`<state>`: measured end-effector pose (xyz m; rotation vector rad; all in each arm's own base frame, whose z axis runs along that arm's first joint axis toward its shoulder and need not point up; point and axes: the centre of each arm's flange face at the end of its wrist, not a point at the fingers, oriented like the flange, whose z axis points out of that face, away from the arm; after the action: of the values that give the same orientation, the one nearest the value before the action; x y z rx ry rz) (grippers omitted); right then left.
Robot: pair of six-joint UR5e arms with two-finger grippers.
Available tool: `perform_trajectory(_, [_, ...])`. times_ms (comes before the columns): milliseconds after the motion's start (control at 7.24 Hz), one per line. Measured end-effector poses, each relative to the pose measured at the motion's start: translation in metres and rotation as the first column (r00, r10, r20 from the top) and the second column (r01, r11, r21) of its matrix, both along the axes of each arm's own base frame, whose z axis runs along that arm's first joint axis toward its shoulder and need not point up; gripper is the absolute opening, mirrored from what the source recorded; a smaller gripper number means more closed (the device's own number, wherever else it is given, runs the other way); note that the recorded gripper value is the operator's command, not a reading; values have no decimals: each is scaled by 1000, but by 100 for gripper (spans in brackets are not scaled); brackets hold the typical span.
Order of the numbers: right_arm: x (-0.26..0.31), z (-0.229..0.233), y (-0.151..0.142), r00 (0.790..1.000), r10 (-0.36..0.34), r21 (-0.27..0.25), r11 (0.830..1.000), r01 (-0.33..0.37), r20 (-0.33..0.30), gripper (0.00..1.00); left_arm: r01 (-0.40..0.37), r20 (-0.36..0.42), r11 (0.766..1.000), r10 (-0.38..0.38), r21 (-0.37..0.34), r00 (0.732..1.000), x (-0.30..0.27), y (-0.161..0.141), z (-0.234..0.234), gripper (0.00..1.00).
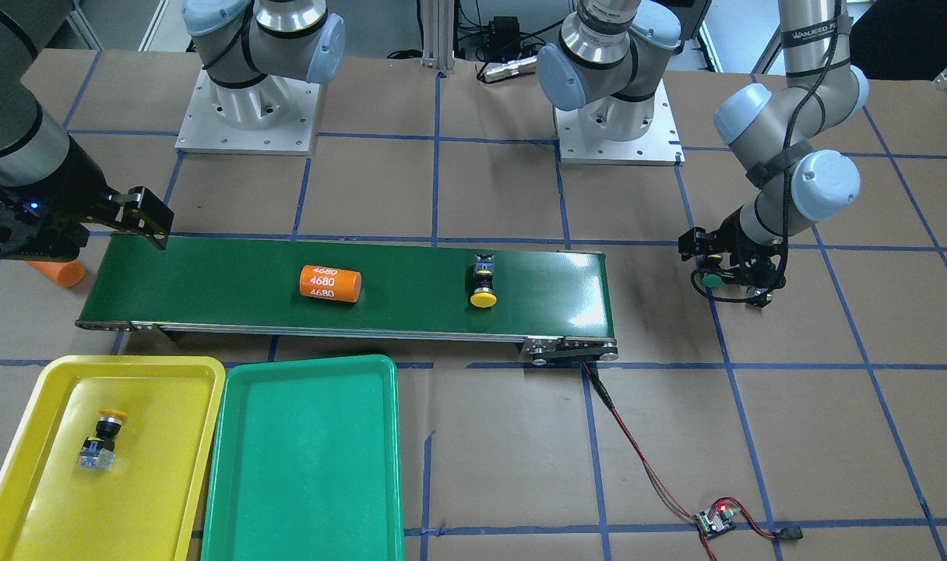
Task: Sort buttons by color to trays
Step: 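Move the left gripper to the green-capped button while the right gripper rises, then grasp the green button with the left gripper and carry it toward the belt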
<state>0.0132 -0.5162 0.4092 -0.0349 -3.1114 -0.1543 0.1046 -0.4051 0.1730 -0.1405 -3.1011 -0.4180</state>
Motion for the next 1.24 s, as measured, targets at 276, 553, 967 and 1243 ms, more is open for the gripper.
perform_trajectory(276, [0, -1, -3, 1000, -3, -27, 1000, 3, -4, 100, -3, -10, 1000, 3, 12, 1000, 0, 4, -7, 0])
perform_trajectory(553, [-1, 0, -4, 1000, 0, -32, 999, 0, -7, 100, 5, -3, 1000, -5, -16, 1000, -4, 2, 4, 0])
perform_trajectory(967, [1, 0, -4, 1000, 0, -35, 999, 0, 2, 100, -22, -80, 987, 9, -159, 997, -62, -36, 47, 0])
perform_trajectory(1243, [0, -4, -6, 1000, 1, -30, 1000, -1, 4, 100, -70, -105, 976, 49, -207, 993, -147, -77, 90, 0])
